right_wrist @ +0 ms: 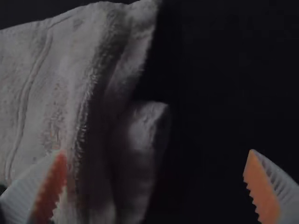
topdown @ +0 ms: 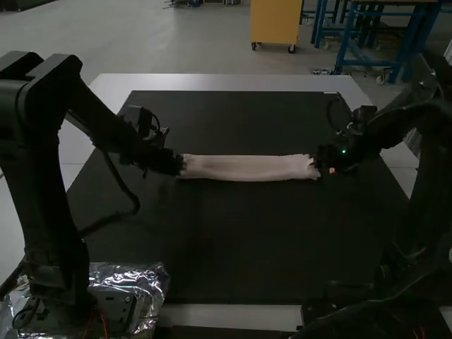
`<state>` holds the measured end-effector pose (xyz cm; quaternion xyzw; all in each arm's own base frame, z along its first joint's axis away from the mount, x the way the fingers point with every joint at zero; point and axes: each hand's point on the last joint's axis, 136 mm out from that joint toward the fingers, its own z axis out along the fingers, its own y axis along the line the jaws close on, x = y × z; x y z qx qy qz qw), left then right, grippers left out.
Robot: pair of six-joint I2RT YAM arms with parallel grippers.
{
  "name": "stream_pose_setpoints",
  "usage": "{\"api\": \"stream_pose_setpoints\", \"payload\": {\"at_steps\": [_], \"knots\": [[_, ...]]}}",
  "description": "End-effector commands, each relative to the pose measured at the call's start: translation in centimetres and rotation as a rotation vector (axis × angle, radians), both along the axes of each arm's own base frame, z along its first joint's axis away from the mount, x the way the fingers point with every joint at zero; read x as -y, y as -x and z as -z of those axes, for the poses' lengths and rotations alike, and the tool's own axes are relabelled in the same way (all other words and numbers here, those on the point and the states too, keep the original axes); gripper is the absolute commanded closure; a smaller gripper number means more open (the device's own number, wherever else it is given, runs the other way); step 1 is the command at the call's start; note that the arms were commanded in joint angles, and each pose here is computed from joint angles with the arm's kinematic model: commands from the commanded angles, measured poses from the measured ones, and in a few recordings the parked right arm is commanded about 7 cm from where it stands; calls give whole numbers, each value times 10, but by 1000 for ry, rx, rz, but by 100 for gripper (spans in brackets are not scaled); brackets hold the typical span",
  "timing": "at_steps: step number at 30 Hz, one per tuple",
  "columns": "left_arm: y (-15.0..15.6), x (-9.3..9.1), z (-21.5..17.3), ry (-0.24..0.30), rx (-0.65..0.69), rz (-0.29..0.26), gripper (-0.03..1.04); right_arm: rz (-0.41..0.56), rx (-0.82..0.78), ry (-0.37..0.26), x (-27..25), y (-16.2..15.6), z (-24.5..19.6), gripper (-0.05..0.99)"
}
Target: Fold the towel.
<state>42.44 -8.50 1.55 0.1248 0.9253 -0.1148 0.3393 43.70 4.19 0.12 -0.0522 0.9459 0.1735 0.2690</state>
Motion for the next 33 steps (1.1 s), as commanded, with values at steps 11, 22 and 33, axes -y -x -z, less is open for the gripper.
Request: {"api": "stream_pose_setpoints", "payload": {"at_steps": [11,22,33], "knots": [[-35,-7,-60,86,159,-72,4,-15,92,34,-6,-20,-29,3],[-34,-7,-58,85,146,-73,4,-42,64,41,-20,-18,-8,3],[-31,-4,-55,87,137,-70,4,-74,9,52,-33,-12,23,12]]}}
